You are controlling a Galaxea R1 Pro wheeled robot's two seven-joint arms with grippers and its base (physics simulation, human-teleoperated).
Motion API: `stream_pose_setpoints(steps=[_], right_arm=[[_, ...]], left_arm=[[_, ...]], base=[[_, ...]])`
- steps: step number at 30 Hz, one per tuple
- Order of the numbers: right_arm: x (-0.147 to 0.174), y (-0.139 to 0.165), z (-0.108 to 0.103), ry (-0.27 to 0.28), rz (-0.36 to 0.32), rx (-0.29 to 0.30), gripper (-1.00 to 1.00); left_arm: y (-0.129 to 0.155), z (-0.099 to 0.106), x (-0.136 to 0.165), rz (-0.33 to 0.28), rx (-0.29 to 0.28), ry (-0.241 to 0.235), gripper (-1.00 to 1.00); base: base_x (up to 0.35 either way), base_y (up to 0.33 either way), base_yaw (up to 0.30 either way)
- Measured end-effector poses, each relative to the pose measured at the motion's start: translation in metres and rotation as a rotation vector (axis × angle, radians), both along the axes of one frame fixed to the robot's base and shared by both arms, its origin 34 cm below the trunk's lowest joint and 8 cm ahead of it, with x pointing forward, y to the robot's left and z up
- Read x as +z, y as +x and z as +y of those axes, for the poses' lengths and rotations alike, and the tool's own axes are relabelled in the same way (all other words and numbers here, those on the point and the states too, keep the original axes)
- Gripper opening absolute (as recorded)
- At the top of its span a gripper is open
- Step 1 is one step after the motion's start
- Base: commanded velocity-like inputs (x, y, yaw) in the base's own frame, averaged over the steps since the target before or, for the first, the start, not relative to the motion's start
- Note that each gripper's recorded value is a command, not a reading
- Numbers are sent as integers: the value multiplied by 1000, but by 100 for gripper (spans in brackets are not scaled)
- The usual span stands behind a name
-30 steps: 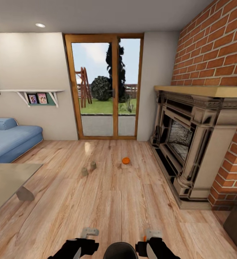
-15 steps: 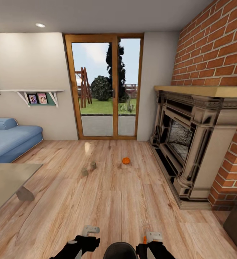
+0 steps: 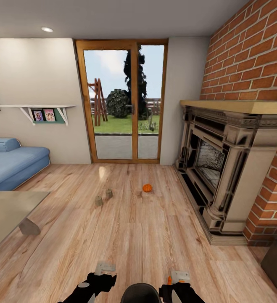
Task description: Place each of the two pumpkins and all three candles from the living room inside a cabinet in the living room (use any cabinet), then make sure every cabinet is closed, and position the cauldron so it is next to a table in the living room.
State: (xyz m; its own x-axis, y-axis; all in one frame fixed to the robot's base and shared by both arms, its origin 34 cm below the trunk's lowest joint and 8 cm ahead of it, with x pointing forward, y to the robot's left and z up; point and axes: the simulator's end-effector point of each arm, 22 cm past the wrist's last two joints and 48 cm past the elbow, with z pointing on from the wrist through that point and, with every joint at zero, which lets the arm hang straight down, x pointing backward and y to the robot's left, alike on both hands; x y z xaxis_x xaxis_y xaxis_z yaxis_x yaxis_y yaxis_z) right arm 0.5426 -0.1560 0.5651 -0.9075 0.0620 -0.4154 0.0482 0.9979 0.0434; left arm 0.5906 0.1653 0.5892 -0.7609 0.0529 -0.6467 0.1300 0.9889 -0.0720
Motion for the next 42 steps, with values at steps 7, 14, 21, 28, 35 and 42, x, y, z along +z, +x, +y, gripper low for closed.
stream_pose_setpoints(steps=[7,14,21,28,35,42], right_arm=[[0,1,0,0,-6,0,100],[-3,-2,0,-1,-12,-3,100],[-12,-3,0,-2,-10,-3,100],[-25,-4,-1,-2,-10,-3,100],[-38,-5,-1,-2,-10,-2,100],[-50,-6,0,-2,-11,-1,100]], left_arm=[[-33,1,-26,143,-4,14,100],[-39,0,-30,171,-6,14,100],[-41,1,-39,175,-5,13,100],[-42,1,-51,174,-5,13,100],[-42,2,-64,173,-4,14,100],[-43,1,-76,171,-3,13,100]], base=[[0,0,0],[0,0,0],[0,0,0],[0,0,0],[0,0,0],[0,0,0]])
